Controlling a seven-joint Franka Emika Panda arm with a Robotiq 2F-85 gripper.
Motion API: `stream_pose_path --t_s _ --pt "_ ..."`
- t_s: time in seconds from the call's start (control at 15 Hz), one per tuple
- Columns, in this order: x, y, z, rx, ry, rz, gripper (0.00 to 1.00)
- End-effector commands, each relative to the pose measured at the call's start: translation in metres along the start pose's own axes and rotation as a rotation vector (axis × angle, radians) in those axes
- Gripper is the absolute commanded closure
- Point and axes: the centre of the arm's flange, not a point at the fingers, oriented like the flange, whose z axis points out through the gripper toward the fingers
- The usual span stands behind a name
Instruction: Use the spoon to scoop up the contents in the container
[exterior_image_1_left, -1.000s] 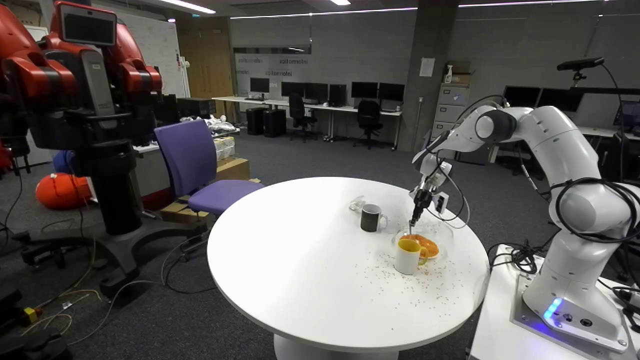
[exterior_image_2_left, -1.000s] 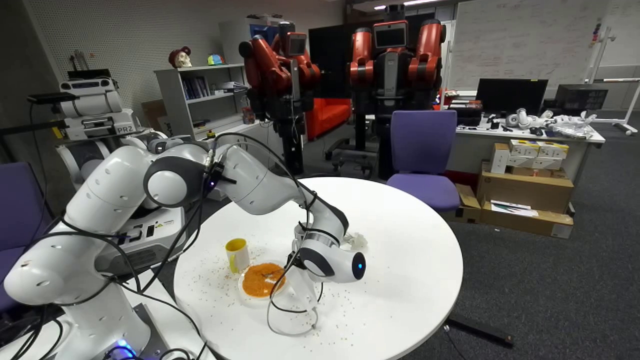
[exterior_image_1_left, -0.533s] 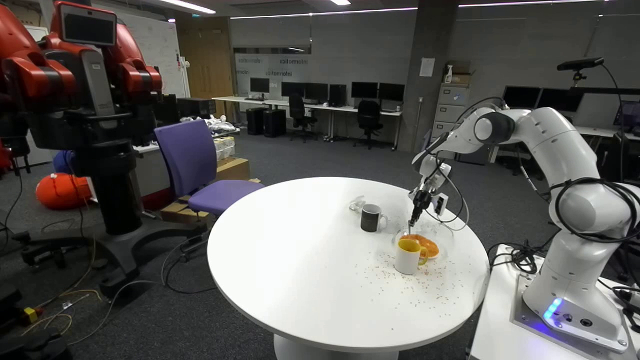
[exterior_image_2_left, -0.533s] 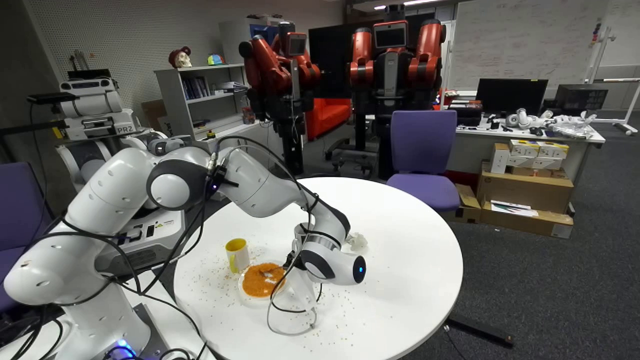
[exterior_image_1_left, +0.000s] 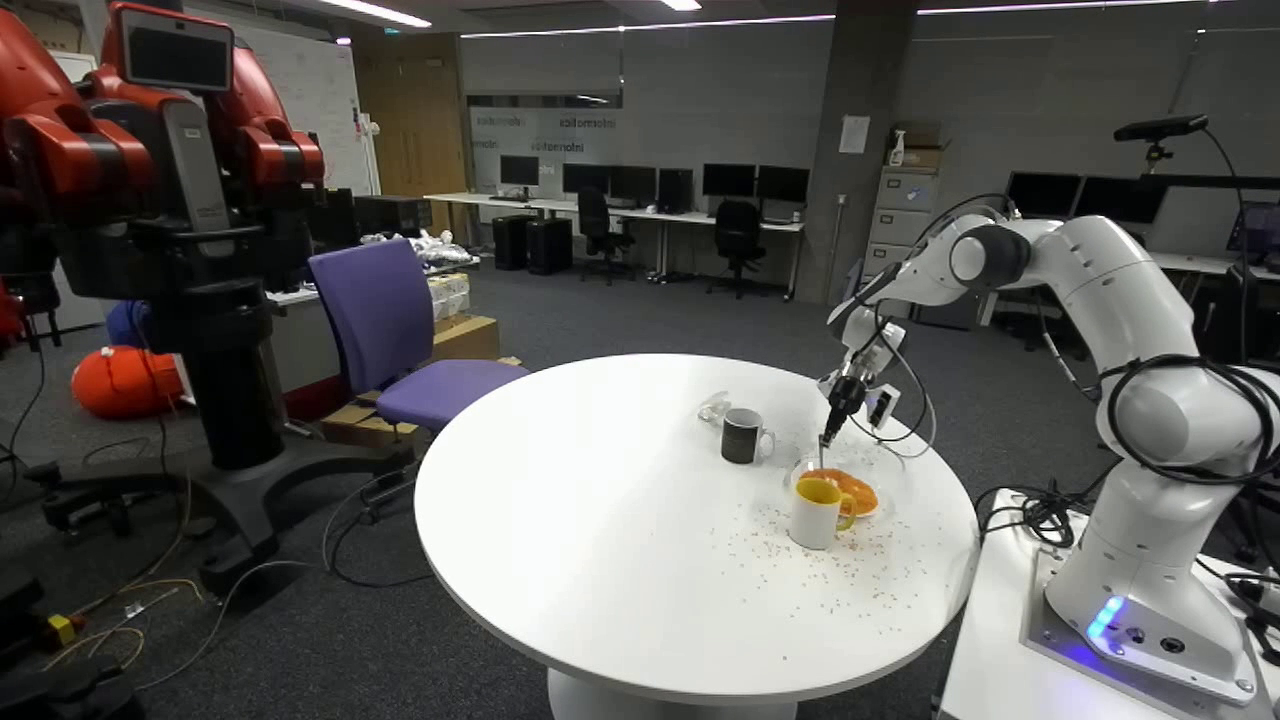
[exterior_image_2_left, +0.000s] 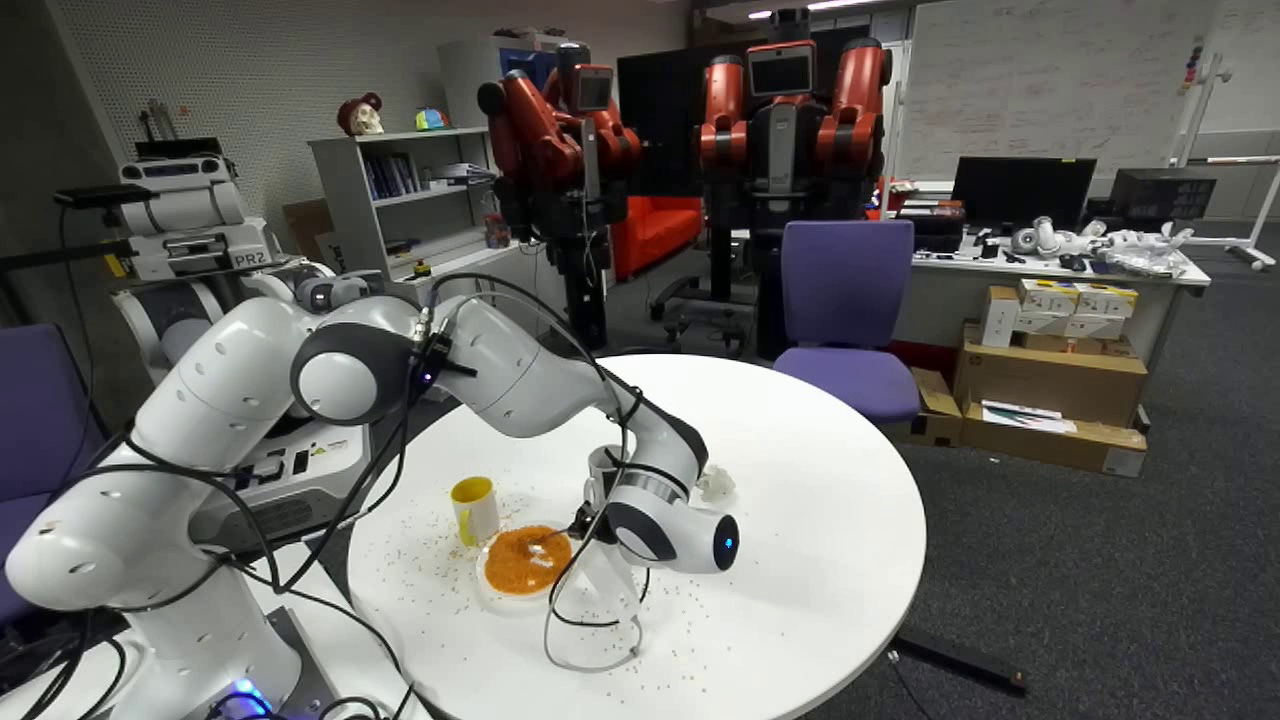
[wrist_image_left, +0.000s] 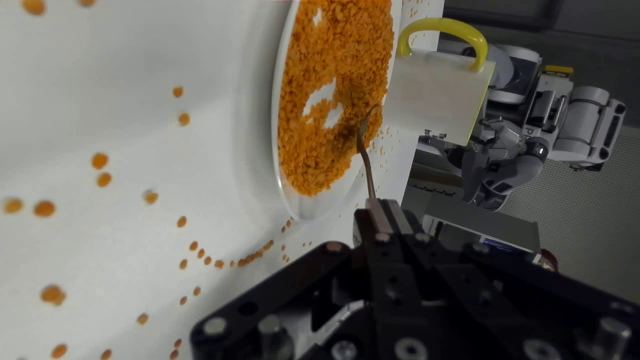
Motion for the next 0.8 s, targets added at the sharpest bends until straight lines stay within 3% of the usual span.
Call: stream_pose_path --t_s 0.0,0.73 --pt "0.003 -0.009 -0.016 0.049 0.022 -0.060 1.00" --pt "0.019 -0.036 -0.040 0.030 0.066 -0.112 1.00"
